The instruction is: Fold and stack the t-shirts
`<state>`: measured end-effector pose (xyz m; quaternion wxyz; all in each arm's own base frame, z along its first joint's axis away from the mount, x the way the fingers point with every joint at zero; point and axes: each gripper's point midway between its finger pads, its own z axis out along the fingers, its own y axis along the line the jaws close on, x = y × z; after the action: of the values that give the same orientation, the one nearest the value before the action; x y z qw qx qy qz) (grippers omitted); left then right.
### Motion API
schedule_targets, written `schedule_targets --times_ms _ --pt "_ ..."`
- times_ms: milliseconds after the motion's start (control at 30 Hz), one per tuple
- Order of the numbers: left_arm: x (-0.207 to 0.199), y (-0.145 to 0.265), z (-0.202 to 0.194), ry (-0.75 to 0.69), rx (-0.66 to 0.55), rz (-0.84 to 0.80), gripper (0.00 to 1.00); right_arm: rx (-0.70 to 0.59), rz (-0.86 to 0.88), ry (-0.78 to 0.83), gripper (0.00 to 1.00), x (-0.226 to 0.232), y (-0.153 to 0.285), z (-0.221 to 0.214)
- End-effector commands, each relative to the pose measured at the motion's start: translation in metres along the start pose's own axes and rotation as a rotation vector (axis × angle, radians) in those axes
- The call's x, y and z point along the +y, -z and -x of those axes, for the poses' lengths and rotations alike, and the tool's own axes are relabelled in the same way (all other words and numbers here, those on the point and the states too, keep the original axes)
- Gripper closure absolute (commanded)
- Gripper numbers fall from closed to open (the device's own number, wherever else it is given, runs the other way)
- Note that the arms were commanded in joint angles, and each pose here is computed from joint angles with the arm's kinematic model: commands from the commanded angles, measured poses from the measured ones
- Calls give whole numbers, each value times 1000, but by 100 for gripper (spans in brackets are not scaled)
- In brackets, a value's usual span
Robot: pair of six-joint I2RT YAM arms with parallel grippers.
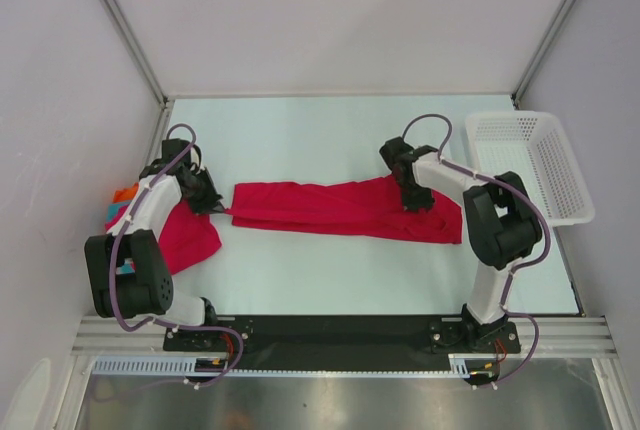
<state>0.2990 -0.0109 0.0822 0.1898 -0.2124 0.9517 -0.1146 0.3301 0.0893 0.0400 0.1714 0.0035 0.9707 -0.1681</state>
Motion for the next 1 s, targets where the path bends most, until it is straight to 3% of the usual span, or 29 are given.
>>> schedule_targets --times_ms 0,533,967 --pt "1 7 6 -18 -35 -8 94 -53 22 -26 69 -4 19 1" --pt "2 2 4 -17 -27 -11 94 -29 60 -2 69 4 31 -32" --pt "2 2 7 -16 -27 -5 94 -74 42 7 69 5 36 0"
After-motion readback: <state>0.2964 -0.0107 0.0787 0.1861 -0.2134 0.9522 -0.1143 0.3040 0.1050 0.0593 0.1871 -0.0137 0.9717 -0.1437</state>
